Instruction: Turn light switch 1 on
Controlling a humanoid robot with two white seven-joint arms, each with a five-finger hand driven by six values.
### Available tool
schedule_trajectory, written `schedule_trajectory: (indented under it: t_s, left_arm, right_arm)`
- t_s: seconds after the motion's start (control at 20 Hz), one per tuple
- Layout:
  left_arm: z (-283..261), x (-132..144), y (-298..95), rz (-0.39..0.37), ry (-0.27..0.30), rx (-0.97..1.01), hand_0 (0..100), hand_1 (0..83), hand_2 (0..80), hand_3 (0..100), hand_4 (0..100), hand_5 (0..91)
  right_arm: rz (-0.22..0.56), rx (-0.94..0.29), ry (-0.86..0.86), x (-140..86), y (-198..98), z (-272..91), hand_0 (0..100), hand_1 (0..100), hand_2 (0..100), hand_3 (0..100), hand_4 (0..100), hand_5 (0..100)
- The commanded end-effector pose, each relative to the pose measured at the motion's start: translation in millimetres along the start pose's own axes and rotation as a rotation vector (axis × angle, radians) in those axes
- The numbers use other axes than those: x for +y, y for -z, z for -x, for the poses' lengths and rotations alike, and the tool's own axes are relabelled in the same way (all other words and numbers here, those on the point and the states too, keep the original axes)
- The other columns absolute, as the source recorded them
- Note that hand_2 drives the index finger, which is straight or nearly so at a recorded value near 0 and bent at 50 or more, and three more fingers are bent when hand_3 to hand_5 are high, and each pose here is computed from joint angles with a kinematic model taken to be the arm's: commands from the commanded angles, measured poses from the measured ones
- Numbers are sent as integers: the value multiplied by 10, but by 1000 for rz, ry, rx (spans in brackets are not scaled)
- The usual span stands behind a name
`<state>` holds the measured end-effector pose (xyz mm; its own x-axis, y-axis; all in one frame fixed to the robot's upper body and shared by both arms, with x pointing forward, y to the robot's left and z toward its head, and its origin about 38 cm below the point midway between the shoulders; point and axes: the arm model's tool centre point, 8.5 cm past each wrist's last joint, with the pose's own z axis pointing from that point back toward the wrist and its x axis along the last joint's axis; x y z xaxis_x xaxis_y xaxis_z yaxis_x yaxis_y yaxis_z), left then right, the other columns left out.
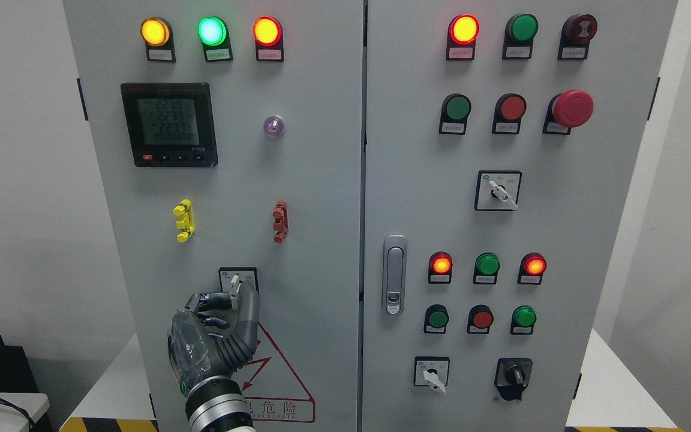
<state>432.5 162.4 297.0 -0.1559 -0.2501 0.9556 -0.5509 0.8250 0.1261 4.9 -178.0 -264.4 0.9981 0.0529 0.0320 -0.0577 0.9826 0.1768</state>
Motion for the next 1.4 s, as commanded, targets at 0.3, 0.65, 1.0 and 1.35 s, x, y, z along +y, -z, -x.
schedule_trajectory:
  t_s: [0.3,0.65,1.0,1.35]
  left_arm:
    - [12,-9,2,1,1,0,321,410,572,574,750,707]
    - [12,-9,2,1,1,0,364,389,574,579,753,707]
    - [32,-18,7,1,8,4,375,384,579,583,756,710]
    - [30,-25,9,3,15,8,383,385,584,589,759,711]
  right_arm:
    - [2,-3,17,-2,0,-5,120,389,0,0,0,0]
    - [2,-2,18,-1,0,0,120,389,0,0,0,0]
    - [2,-4,18,-1,0,-5,120,389,0,0,0,0]
    - [2,-4,18,-1,0,-5,120,389,0,0,0,0]
